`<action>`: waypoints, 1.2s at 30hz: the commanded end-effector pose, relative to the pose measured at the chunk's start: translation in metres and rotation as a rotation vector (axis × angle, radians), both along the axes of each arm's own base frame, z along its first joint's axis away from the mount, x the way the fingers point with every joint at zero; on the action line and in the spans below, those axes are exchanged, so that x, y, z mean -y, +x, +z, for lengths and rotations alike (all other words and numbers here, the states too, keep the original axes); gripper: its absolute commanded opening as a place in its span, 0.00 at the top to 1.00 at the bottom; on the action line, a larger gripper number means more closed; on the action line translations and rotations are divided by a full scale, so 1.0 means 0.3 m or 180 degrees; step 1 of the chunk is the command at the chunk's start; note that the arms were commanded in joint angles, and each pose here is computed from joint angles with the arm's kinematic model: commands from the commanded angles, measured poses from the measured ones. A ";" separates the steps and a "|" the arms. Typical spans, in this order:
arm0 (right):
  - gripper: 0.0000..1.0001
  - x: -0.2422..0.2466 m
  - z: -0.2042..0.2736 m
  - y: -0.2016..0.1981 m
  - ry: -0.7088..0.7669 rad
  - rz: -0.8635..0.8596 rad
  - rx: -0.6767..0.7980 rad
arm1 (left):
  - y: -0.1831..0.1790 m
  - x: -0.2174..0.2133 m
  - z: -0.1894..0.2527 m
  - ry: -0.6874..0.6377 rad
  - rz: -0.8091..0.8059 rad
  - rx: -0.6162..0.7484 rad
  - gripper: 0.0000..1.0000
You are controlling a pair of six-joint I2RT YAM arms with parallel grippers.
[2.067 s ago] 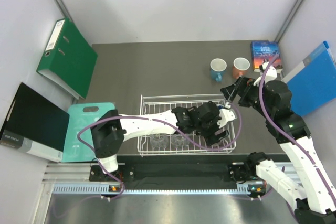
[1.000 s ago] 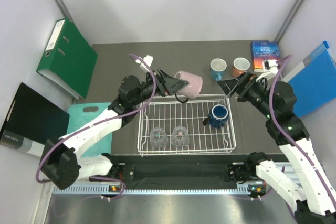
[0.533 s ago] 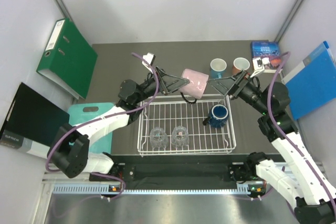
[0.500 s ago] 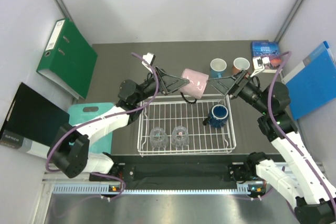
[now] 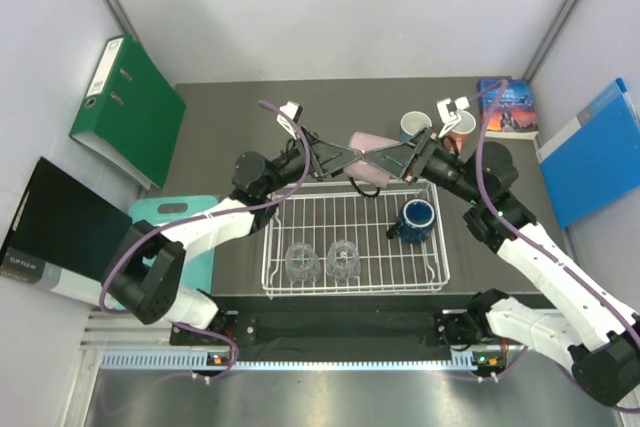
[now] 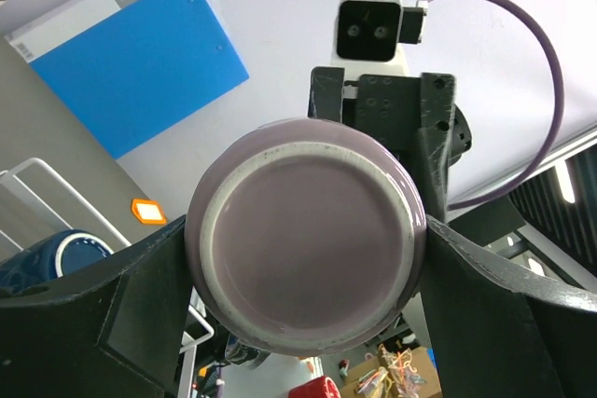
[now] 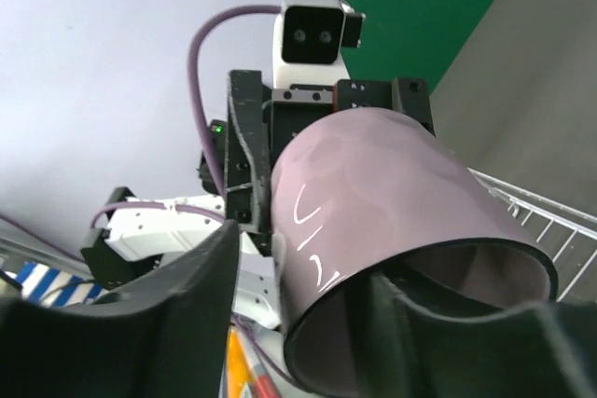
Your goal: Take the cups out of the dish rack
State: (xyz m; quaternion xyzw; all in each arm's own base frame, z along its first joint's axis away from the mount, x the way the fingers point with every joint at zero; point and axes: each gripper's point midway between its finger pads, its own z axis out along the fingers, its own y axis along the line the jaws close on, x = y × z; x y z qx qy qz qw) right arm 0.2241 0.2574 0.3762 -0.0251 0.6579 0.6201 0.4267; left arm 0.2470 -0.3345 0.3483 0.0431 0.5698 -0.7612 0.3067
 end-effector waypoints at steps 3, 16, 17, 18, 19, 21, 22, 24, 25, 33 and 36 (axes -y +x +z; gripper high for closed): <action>0.63 -0.059 0.144 -0.011 0.0229 0.0070 0.0371 | -0.068 -0.002 0.109 -0.0304 -0.0184 0.0412 1.00; 0.52 -0.037 0.116 -0.047 -0.0078 0.0042 0.0512 | -0.037 0.008 0.109 -0.0308 -0.0122 0.0422 1.00; 0.56 -0.034 0.111 -0.051 -0.0115 0.0040 0.0537 | -0.035 0.010 0.116 -0.0317 -0.0124 0.0430 1.00; 0.59 -0.033 0.091 -0.051 -0.0168 0.0041 0.0498 | -0.033 0.013 0.114 -0.0316 -0.0122 0.0429 1.00; 0.61 -0.031 0.079 -0.055 -0.0198 0.0045 0.0486 | -0.027 0.014 0.113 -0.0316 -0.0115 0.0419 1.00; 0.64 -0.024 0.060 -0.062 -0.0253 0.0039 0.0475 | -0.022 0.017 0.120 -0.0329 -0.0115 0.0421 1.00; 0.65 -0.022 0.044 -0.065 -0.0267 0.0041 0.0446 | -0.020 0.018 0.121 -0.0330 -0.0113 0.0429 1.00; 0.69 -0.010 0.043 -0.075 -0.0248 0.0021 0.0464 | -0.015 0.020 0.122 -0.0328 -0.0110 0.0421 1.00; 0.69 -0.007 0.036 -0.079 -0.0255 0.0016 0.0459 | -0.012 0.019 0.124 -0.0336 -0.0094 0.0416 1.00; 1.00 0.013 0.016 -0.087 -0.0388 -0.0044 0.0459 | -0.002 0.025 0.127 -0.0336 -0.0091 0.0388 1.00; 1.00 0.020 0.026 -0.078 -0.0413 -0.0106 0.0476 | 0.002 0.029 0.111 -0.0283 -0.0101 0.0315 0.79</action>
